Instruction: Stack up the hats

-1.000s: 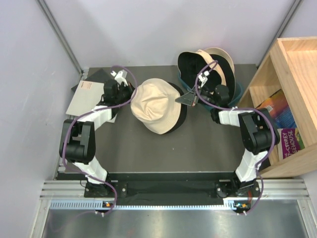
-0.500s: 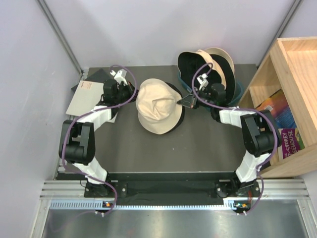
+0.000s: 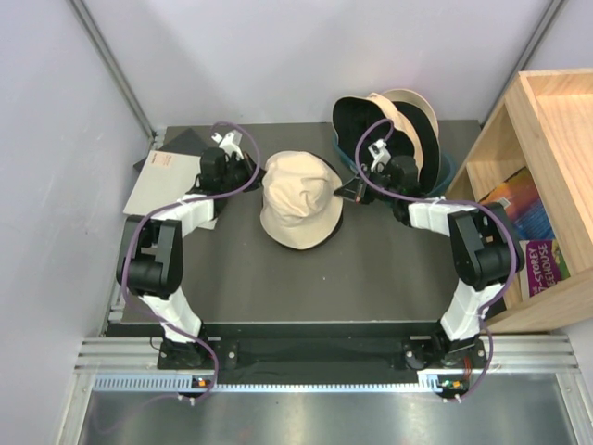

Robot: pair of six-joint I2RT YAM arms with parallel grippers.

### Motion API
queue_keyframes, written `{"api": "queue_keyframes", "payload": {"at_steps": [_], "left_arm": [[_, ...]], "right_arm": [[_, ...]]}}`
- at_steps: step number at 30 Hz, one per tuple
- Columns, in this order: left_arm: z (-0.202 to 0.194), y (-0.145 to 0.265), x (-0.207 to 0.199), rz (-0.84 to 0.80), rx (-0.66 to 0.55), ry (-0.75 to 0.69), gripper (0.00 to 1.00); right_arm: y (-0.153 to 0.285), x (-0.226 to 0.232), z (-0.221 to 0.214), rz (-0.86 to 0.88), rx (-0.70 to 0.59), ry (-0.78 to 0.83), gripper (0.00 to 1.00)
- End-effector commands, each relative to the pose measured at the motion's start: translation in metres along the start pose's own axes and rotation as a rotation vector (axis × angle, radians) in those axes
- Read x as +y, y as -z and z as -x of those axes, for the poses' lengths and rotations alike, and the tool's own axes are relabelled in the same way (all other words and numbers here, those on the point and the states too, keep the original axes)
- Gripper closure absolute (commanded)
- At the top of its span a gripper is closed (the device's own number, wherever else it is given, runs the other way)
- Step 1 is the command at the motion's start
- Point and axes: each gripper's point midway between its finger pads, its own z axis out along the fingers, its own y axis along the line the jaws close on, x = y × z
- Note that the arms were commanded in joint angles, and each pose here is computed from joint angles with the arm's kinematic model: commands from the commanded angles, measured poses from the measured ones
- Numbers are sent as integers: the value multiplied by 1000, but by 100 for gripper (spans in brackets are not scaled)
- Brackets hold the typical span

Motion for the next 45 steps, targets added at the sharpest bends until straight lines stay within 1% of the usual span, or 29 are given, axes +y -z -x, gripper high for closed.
{"api": "queue_keyframes", "payload": {"at_steps": [1, 6, 11, 15, 20, 21, 22, 23, 24, 26, 27, 28, 29, 30, 32, 33, 35, 36, 37, 38, 39, 40, 41, 43, 44, 45], "left_arm": [[-14, -5, 47, 170, 2, 6, 100], [-29, 0, 62, 227, 13, 2, 100], [-38, 4, 72, 263, 18, -4, 100], [-26, 8, 62, 247, -6, -12, 100], [5, 20, 44, 251, -55, -27, 99], [9, 21, 42, 250, -63, -25, 94], [16, 23, 40, 245, -74, -18, 86], [22, 25, 37, 241, -84, -17, 77], [22, 28, 40, 254, -75, -5, 66], [37, 37, 45, 276, -103, 28, 50], [41, 45, 53, 299, -109, 59, 38], [49, 53, 52, 303, -128, 66, 31], [52, 59, 54, 314, -137, 74, 27], [54, 67, 58, 336, -138, 84, 20], [66, 84, 53, 360, -172, 71, 15], [71, 89, 49, 366, -188, 57, 11], [76, 108, 36, 377, -203, 49, 8], [79, 114, 31, 375, -213, 45, 7], [86, 127, 17, 363, -237, 35, 2], [89, 133, 11, 361, -251, 30, 1], [93, 141, 4, 356, -263, 22, 1], [103, 154, -12, 334, -298, 1, 1], [101, 161, -17, 337, -285, -2, 1], [112, 177, -41, 297, -303, -54, 1], [107, 182, -45, 298, -271, -61, 1], [110, 188, -54, 277, -267, -110, 1]], "right_arm": [[6, -64, -30, -246, 55, -24, 100], [13, -73, -44, -283, 79, -24, 100], [16, -73, -47, -289, 80, -24, 100], [19, -65, -45, -277, 78, -12, 100], [27, -46, -41, -264, 69, 13, 100], [27, -42, -45, -258, 77, 17, 100], [27, -39, -47, -253, 79, 18, 100], [28, -33, -46, -246, 73, 11, 100], [27, -29, -51, -240, 78, 10, 100], [27, -22, -52, -227, 62, -3, 99], [25, -16, -54, -214, 61, 4, 99], [25, -13, -56, -210, 61, 3, 98], [25, -9, -58, -206, 59, 0, 95], [22, -2, -61, -192, 67, 5, 92], [24, 7, -65, -178, 67, 4, 83], [24, 13, -66, -168, 67, 10, 71], [30, 21, -64, -162, 46, 9, 59], [34, 22, -64, -168, 49, 8, 52], [38, 21, -63, -186, 45, 13, 38], [45, 24, -50, -212, 12, 64, 33], [52, 20, -55, -255, 37, 67, 29], [58, 21, -52, -277, 36, 89, 25], [69, 27, -34, -310, -11, 157, 24], [88, 23, -33, -392, 12, 209, 20], [102, 29, -11, -446, -56, 247, 19], [113, 27, -9, -493, -53, 259, 16]]}}
